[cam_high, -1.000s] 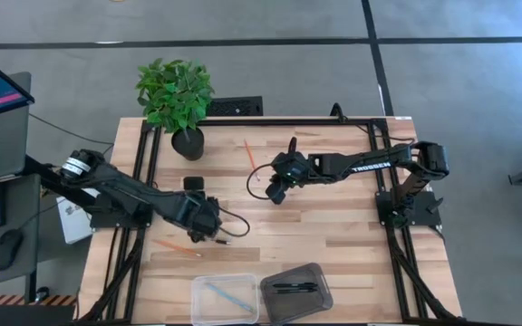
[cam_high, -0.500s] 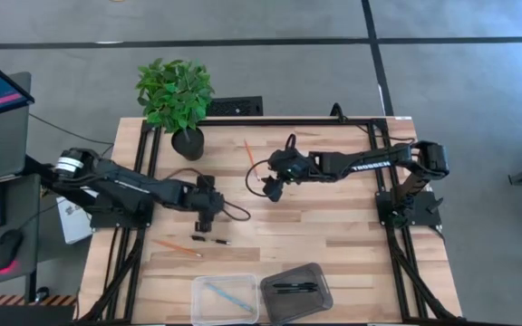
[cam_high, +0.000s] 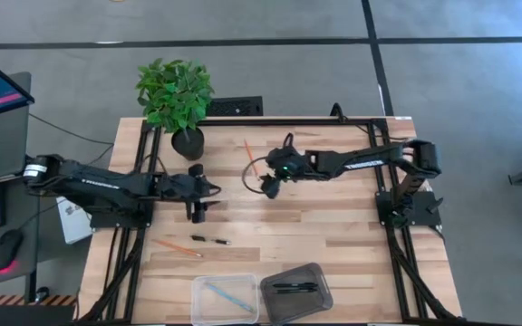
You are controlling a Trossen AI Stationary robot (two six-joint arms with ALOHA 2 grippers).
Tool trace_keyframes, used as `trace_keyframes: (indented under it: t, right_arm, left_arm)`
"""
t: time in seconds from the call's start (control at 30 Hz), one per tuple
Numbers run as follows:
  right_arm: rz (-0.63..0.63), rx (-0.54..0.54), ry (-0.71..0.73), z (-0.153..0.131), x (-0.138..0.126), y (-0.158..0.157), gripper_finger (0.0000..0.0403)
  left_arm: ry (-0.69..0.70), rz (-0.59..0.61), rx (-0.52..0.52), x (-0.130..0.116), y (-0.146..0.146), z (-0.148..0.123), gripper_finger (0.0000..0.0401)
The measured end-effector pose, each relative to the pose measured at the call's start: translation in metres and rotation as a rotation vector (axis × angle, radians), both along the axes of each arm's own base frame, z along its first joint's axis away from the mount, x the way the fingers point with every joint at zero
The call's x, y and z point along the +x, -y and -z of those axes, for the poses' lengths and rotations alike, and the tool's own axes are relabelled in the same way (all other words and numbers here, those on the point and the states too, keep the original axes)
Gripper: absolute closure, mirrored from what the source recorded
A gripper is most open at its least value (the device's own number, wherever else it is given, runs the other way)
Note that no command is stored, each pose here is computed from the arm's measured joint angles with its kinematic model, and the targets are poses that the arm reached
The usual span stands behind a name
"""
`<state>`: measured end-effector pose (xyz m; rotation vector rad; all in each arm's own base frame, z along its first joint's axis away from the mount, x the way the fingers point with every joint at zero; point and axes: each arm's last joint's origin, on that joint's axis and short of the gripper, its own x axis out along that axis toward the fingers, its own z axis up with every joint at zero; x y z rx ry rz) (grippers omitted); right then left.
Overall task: Sort pens & pencils
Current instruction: Put the top orange pencil into the transparent bin
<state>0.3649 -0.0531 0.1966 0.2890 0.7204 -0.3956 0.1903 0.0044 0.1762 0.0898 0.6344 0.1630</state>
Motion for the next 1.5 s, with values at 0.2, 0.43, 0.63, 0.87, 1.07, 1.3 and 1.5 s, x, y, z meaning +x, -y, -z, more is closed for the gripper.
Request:
trace_keyframes:
  t: [0.2,0.43,0.63,0.87,1.07,1.3,1.5]
  right_arm:
    - [0.018,0.032,-0.101,0.016,0.022,0.003,0.0133]
    - [0.048,0.045,-0.23,0.021,0.049,0.014,0.0133]
    - [0.076,0.07,-0.283,0.029,0.06,0.02,0.0133]
    - [0.089,0.092,-0.327,0.046,0.073,0.022,0.0133]
    - [0.091,0.094,-0.353,0.055,0.077,0.023,0.0133]
    - [0.111,0.108,-0.384,0.06,0.074,0.024,0.0133]
    - [0.114,0.109,-0.385,0.068,0.076,0.026,0.0133]
  left_arm:
    - [0.092,-0.001,-0.003,-0.01,0.0,-0.009,0.0192]
    - [0.116,0.029,0.008,-0.012,0.001,-0.014,0.0192]
    - [0.08,0.037,0.006,-0.013,0.001,-0.011,0.0192]
    - [0.043,0.052,-0.007,-0.015,0.003,-0.008,0.0192]
    - [0.035,0.061,-0.014,-0.014,0.003,-0.006,0.0192]
    - [0.028,0.061,-0.014,-0.014,0.003,-0.005,0.0192]
    - [0.029,0.058,-0.017,-0.014,0.003,-0.005,0.0192]
